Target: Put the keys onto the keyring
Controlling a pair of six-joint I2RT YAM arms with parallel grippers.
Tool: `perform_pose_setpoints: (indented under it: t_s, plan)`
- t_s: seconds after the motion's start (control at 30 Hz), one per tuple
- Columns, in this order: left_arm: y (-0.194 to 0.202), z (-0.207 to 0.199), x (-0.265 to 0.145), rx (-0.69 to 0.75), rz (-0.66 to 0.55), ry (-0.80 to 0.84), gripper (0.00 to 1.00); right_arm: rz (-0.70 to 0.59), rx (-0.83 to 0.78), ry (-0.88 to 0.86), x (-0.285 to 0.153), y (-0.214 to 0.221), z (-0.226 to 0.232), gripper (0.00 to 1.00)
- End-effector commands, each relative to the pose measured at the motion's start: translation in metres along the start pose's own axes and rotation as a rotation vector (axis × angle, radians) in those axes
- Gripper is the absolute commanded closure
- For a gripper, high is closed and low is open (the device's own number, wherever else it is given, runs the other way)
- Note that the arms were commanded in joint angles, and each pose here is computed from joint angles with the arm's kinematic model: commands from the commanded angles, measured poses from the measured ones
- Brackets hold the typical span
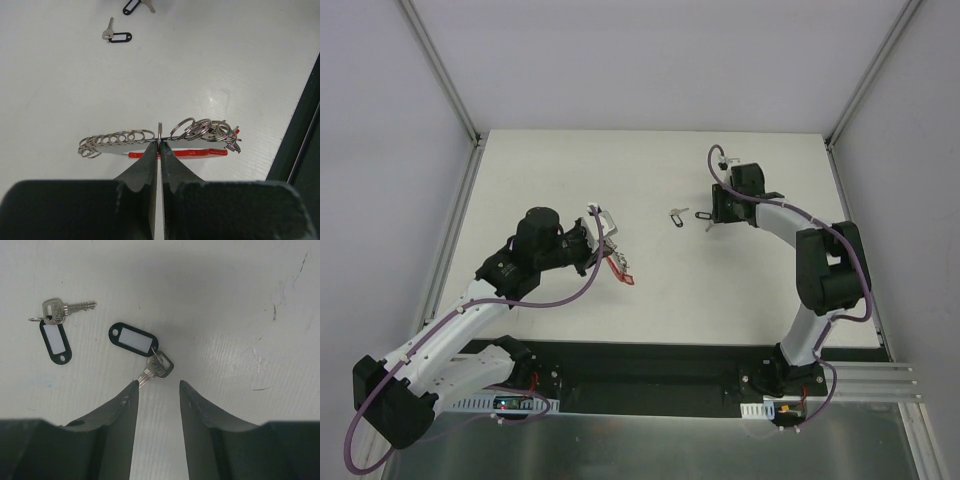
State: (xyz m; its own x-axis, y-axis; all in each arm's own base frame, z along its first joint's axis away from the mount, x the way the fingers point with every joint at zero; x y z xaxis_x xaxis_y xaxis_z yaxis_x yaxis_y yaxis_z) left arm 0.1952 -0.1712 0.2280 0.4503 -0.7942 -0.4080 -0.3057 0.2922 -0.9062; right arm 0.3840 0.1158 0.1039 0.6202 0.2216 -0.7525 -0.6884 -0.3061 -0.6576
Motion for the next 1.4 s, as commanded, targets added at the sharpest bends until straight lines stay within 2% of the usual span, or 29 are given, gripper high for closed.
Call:
perform_pose_setpoints:
  t_s: [0.0,0.1,0.2,0.67,0.8,1.37]
  plan:
    - [-0.004,0.003,-0.001,0.025,-0.031,-0.017,1.00,-0.066,0.036,-0.026,0.008,-0.019,-0.003,0.60]
    - [-0.005,0.002,-0.001,0.025,-0.033,-0.006,1.00,-0.055,0.037,-0.031,0.014,-0.018,-0.002,0.61]
    - [-0.003,0.003,0.000,0.023,-0.028,-0.007,1.00,-0.055,0.037,-0.026,0.020,-0.016,-0.004,0.68]
    - [-0.004,0.001,0.001,0.018,-0.025,0.013,1.00,-0.054,0.050,-0.025,0.031,-0.019,-0.009,0.71]
    - [-0.004,0.001,0.001,0.018,-0.025,0.013,1.00,-0.053,0.051,-0.030,0.032,-0.021,-0.009,0.76]
    - [-0.004,0.000,0.001,0.018,-0.028,0.016,1.00,0.004,0.062,-0.060,0.034,-0.012,-0.006,0.77]
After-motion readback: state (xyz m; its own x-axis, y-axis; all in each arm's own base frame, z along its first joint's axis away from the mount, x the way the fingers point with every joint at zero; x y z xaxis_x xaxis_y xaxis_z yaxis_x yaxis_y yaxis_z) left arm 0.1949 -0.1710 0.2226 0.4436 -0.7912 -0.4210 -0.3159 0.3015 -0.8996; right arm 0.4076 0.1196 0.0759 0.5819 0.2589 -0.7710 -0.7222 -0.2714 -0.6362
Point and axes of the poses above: each gripper's point midway between its finger pads, its own x axis out along the fingers, its own z axis along the line the jaws close on, y = z × x, the point moved 6 cm from there along -x, back along the fingers, and after that the axes turned 12 degrees about -x, right-handed, at the moved point
